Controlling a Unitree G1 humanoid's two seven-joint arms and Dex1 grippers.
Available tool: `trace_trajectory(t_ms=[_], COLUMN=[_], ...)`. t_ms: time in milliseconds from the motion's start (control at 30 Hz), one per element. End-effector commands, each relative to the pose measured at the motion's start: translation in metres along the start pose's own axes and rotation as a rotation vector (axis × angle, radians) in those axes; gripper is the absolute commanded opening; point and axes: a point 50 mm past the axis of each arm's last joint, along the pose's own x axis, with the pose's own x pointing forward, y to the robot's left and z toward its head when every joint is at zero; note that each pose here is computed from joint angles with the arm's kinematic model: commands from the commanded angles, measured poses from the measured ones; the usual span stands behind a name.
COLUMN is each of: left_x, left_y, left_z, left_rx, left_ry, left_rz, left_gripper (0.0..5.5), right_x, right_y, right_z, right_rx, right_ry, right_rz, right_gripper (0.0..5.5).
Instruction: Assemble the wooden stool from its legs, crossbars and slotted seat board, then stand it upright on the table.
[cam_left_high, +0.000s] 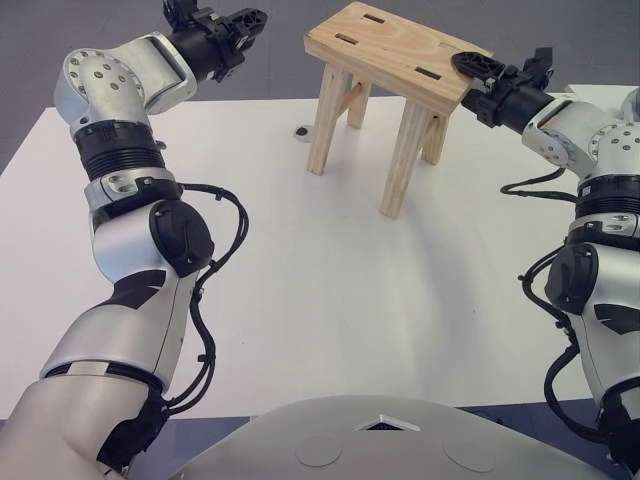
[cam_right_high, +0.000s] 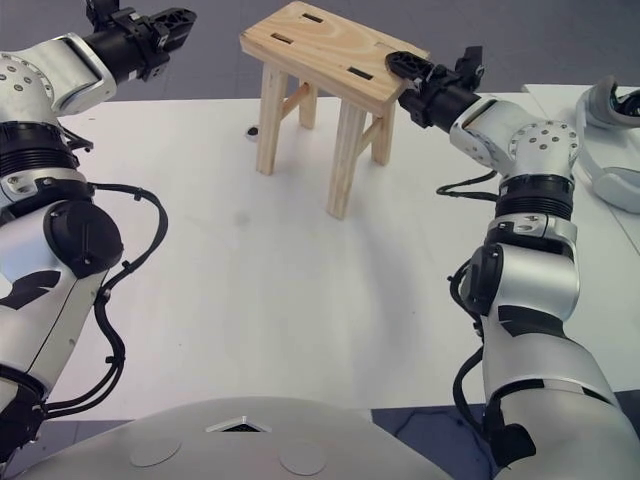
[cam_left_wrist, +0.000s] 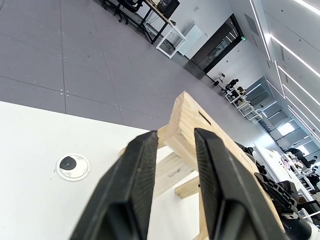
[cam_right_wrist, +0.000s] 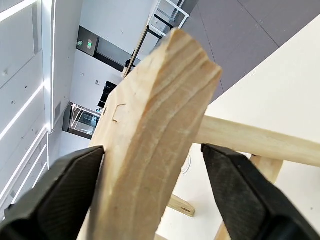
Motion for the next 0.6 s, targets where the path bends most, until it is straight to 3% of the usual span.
trace_trajectory(t_ms=[33,100,200,333,433,600], left_x=[0.000,-0.003,-0.007,-0.002,0.008,0.048], left_y=[0.016,0.021,0.027,0.046,0.059,0.025], left_z=[-0.011,-0.011,-0.012,-0.027,-0.034,-0.058], left_rx=[-0.027,-0.012,0.111,0.599,0.984,1.390], left_ry=[0.012,0.012,0.021,0.084,0.155,0.140], left_rz=[0.055,0.066,0.056,0.000,0.052,-0.033], left_gripper=[1.32,1.32,1.32,1.32,1.32,1.32], right_x=[-0.044,-0.058,-0.064,-0.063,-0.070,-0.065], right_y=[-0.126,-0.139,-0.133,-0.101,-0.091,-0.089], right_z=[-0.068,-0.059,-0.046,-0.028,-0.022,-0.029], right_rx=[-0.096,-0.125,-0.180,-0.132,-0.121,-0.111], right_ry=[0.352,0.312,0.278,0.199,0.194,0.199], right_rz=[-0.532,-0.546,-0.410,-0.086,0.027,0.052], right_gripper=[4.27,4.27,4.27,4.27,4.27,4.27])
